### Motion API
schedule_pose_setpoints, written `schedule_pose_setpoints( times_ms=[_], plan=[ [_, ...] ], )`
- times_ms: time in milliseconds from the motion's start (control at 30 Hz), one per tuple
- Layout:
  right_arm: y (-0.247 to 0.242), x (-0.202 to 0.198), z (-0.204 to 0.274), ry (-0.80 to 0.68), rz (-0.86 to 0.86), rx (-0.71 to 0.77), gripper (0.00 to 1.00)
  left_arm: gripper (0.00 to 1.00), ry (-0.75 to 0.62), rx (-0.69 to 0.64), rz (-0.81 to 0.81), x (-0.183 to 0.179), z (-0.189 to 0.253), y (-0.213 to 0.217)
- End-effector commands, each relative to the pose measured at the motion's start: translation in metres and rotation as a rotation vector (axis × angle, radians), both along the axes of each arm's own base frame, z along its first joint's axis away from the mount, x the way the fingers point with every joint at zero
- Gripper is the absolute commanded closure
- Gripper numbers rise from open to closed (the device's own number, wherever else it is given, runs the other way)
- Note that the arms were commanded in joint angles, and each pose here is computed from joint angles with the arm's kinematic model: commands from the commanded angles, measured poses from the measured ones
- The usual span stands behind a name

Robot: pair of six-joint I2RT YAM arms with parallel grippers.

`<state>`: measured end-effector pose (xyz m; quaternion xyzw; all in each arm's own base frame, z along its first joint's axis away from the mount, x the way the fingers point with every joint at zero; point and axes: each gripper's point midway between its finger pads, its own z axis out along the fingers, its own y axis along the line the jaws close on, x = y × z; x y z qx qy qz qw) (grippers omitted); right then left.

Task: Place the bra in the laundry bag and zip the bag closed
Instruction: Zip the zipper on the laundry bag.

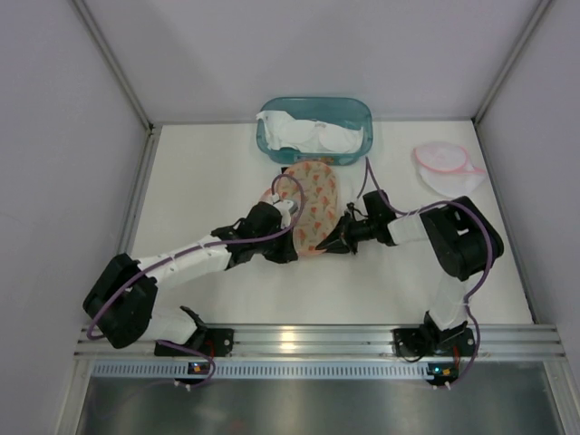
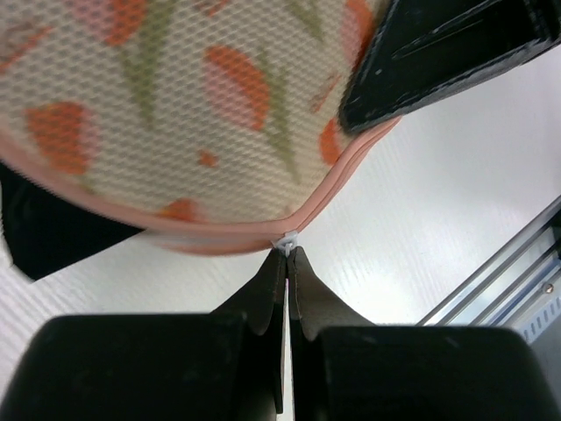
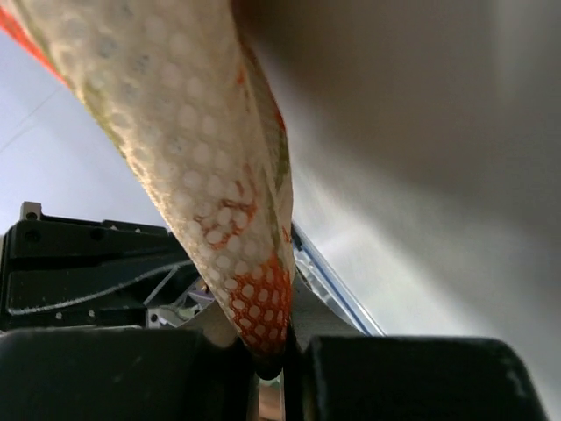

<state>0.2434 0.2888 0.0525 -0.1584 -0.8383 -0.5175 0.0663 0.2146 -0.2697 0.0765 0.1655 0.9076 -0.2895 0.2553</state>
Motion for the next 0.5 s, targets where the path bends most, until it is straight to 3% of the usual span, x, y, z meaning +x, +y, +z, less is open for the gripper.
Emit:
schedule_pose_setpoints(
  times_ms=[0,200,267,300,333,367,400,467],
  plan=[
    [-0.03,0.019,-0.012,-0.053,-0.053,-0.09,1.0,1.0,-0.039,0.027,0.001,0.004,0.015,0.014],
    [-0.05,0.036,-0.021,-0.089,-0.033,-0.128,1.0,1.0,-0.033,0.048,-0.013,0.001,0.013,0.023],
    [-0.046,0.04,-0.016,-0.086,-0.035,-0.104,0.79,1.0,-0.023,0.012,-0.027,0.0,0.018,0.015],
    [-0.042,0.042,-0.01,-0.097,-0.03,-0.077,0.55,1.0,-0.018,0.003,-0.029,0.0,0.018,0.012],
    [-0.04,0.041,-0.005,-0.097,-0.024,-0.069,0.45,1.0,-0.008,-0.004,-0.026,0.002,0.018,0.009],
    [-0.037,0.04,0.0,-0.104,-0.002,-0.055,0.38,1.0,-0.013,-0.018,-0.024,0.005,0.02,0.005],
    [-0.037,0.033,0.001,-0.066,0.015,-0.066,0.37,1.0,-0.011,-0.022,-0.022,0.006,0.02,0.002],
    [-0.038,0.033,0.015,-0.145,0.064,-0.064,0.36,1.0,0.011,-0.039,-0.016,0.008,0.02,-0.005]
  ],
)
